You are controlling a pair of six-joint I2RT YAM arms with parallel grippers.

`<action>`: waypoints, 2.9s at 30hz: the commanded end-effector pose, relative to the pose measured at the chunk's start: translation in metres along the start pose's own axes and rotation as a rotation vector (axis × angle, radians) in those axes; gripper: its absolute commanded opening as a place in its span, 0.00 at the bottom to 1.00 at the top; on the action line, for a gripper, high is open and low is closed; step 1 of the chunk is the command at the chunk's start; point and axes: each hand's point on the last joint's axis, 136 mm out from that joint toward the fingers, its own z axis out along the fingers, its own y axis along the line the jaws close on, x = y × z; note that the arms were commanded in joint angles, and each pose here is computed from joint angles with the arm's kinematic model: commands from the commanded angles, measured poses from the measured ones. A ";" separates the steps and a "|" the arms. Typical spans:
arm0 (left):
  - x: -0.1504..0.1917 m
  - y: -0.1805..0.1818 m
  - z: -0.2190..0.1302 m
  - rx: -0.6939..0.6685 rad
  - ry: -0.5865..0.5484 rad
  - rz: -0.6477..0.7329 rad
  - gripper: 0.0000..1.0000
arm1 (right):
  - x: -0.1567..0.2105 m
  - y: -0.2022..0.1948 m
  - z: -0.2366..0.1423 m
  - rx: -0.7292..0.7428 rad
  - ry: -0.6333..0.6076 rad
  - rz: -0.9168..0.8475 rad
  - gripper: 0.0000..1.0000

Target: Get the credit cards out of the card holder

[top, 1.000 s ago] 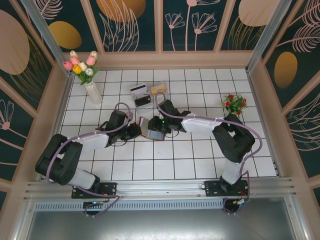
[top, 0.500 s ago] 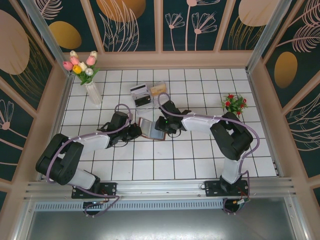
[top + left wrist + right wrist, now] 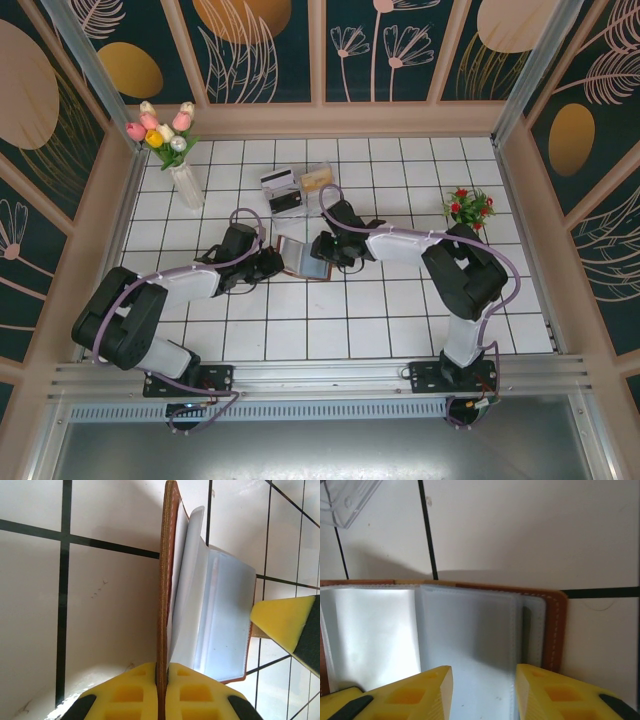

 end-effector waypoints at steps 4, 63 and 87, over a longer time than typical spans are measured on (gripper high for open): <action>0.007 0.015 0.004 -0.058 0.019 -0.016 0.00 | 0.000 -0.014 -0.008 0.048 -0.023 -0.004 0.37; 0.021 0.013 0.016 -0.025 0.110 -0.001 0.00 | 0.012 0.077 -0.018 -0.460 0.122 -0.088 0.31; -0.009 0.024 -0.034 -0.221 -0.071 0.026 0.27 | 0.012 0.065 0.021 -0.390 0.160 -0.074 0.37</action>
